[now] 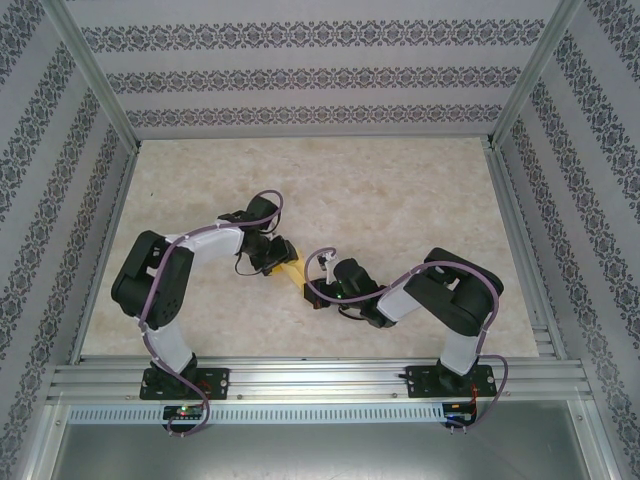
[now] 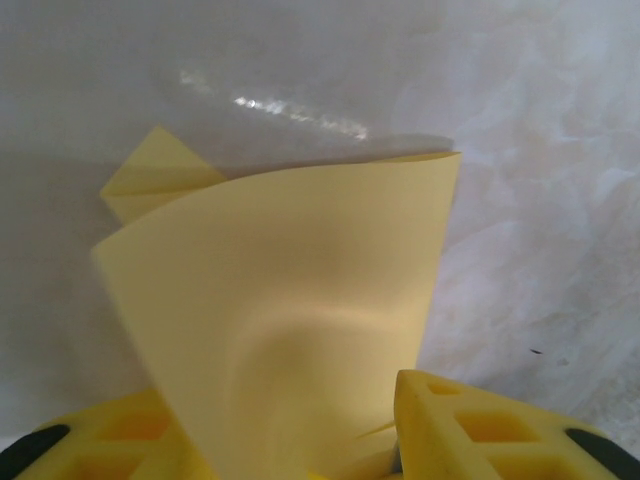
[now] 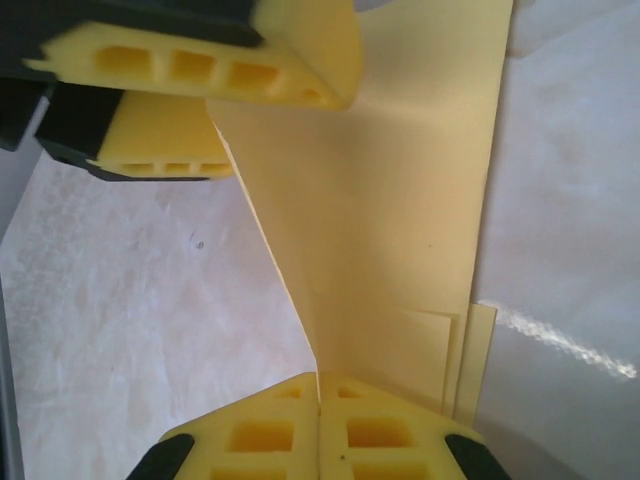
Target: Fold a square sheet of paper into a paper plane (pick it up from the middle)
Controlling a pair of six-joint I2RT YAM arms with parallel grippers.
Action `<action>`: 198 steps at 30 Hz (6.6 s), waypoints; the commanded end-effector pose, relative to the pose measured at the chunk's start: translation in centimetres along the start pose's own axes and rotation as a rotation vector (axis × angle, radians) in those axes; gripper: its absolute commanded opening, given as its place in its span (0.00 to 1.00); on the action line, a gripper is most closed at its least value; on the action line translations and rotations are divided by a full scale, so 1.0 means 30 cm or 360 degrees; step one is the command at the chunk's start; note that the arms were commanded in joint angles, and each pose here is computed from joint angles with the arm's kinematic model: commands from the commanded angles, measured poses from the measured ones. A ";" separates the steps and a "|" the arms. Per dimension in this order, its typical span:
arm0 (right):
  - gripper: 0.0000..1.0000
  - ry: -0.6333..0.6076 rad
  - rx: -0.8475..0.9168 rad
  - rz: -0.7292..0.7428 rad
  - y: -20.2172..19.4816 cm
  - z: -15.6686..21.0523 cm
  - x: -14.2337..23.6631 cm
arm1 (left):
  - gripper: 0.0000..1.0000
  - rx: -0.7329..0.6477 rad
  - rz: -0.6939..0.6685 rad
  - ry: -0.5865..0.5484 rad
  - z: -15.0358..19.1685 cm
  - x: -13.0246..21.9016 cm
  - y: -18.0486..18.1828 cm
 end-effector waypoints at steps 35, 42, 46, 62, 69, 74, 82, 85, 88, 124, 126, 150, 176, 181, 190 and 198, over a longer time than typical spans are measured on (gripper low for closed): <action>0.01 0.0185 -0.0968 0.0095 -0.184 0.137 -0.015 | 0.13 -0.0346 0.0740 -0.0329 0.070 0.115 -0.139; 0.00 0.0203 -0.0994 0.0119 -0.196 0.149 -0.017 | 0.13 -0.0392 0.0811 -0.0325 0.048 0.075 -0.173; 0.01 0.0203 -0.1008 0.0127 -0.203 0.153 -0.019 | 0.13 -0.0383 0.0801 -0.0306 0.043 0.044 -0.163; 0.03 0.0213 -0.1046 0.0146 -0.210 0.165 -0.017 | 0.13 -0.0363 0.0701 -0.0234 0.033 -0.080 -0.096; 0.10 0.0223 -0.1013 0.0211 -0.201 0.151 -0.001 | 0.11 -0.0337 0.0612 -0.0185 0.056 -0.117 -0.041; 0.18 0.0250 -0.0966 0.0317 -0.189 0.139 0.040 | 0.11 -0.0336 0.0590 -0.0169 0.065 -0.124 -0.027; 0.18 0.0335 -0.0839 0.0405 -0.119 0.094 0.073 | 0.11 -0.0357 0.0581 -0.0153 0.071 -0.124 -0.024; 0.13 0.0393 -0.0783 0.0415 -0.095 0.096 0.060 | 0.11 -0.0362 0.0583 -0.0149 0.073 -0.125 -0.026; 0.10 0.0469 -0.0783 0.0458 -0.100 0.129 0.045 | 0.11 -0.0361 0.0581 -0.0146 0.072 -0.124 -0.028; 0.23 0.0356 -0.0540 0.0597 0.093 -0.039 0.125 | 0.10 -0.0342 0.0553 -0.0100 0.090 -0.134 -0.008; 0.23 0.0334 -0.0554 0.0542 0.117 -0.054 0.103 | 0.10 -0.0340 0.0552 -0.0103 0.086 -0.135 -0.008; 0.14 0.0545 -0.0619 0.0622 0.031 0.099 0.015 | 0.10 -0.0331 0.0553 -0.0081 0.094 -0.144 -0.002; 0.14 0.0231 -0.0420 0.0424 0.200 -0.077 0.077 | 0.08 -0.0309 0.0519 -0.0051 0.097 -0.158 0.009; 0.13 0.0321 -0.0446 0.0400 0.196 -0.042 0.005 | 0.08 -0.0308 0.0523 -0.0048 0.092 -0.158 0.003; 0.12 0.0397 -0.0511 0.0536 0.114 0.027 -0.022 | 0.08 -0.0316 0.0524 -0.0038 0.093 -0.155 -0.001; 0.11 0.0454 -0.0561 0.0606 0.042 0.099 0.002 | 0.08 -0.0327 0.0509 -0.0028 0.095 -0.158 0.004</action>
Point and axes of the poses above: each hand's point on the last joint's axis, 136 mm out from that joint toward the fingers, its own x axis back along the fingers, its own y axis along the line the jaws close on, z = x × y, the point moved 1 cm from there along x, back along the fingers, and after that the axes turned 6 degrees about -x, right-handed, at the moved point
